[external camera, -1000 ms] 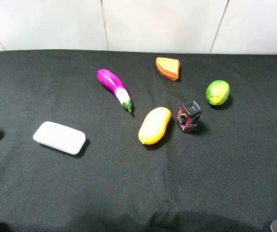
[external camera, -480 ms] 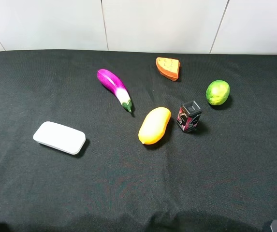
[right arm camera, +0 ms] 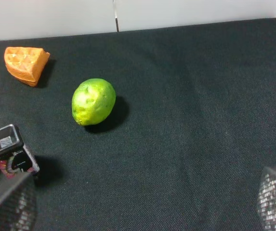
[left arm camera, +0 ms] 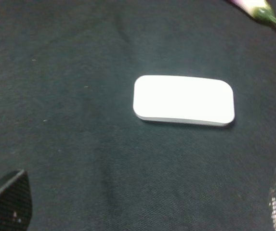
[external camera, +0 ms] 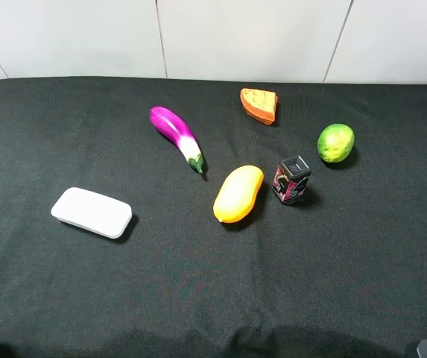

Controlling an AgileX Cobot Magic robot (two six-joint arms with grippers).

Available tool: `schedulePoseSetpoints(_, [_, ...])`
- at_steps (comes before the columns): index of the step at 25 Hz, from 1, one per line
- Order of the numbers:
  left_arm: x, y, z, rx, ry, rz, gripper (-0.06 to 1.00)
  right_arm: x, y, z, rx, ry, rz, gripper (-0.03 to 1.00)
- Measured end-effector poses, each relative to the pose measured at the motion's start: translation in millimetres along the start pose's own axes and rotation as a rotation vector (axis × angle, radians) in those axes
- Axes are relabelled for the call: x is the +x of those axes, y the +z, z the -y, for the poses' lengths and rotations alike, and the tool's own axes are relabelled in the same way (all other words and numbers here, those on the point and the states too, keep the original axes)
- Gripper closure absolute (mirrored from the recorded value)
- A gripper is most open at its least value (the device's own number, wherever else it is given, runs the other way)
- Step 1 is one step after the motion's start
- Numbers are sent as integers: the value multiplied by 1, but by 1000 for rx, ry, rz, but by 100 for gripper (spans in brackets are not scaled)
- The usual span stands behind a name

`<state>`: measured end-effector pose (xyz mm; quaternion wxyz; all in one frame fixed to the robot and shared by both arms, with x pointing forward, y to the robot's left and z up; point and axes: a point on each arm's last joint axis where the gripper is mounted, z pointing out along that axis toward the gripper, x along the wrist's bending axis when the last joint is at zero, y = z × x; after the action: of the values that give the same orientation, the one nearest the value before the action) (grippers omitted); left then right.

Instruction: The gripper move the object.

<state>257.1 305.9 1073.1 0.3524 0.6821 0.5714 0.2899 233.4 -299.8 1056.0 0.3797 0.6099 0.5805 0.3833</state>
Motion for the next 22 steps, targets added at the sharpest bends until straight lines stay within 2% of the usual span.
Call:
schedulePoseSetpoints(4, [0,6,5,13,-52,-65,-3,0,0,0,0,0,0,27])
schedulePoseSetpoints(9, [1,10,12,14,-91,-112,-3,0,0,0,0,0,0,27])
schedulePoseSetpoints(18, [-1,-3,31,-133,-80,-106,-3,0,0,0,0,0,0,27])
schedulePoseSetpoints(22, [-1,-4,32,-146,-57,-108,-3,0,0,0,0,0,0,27])
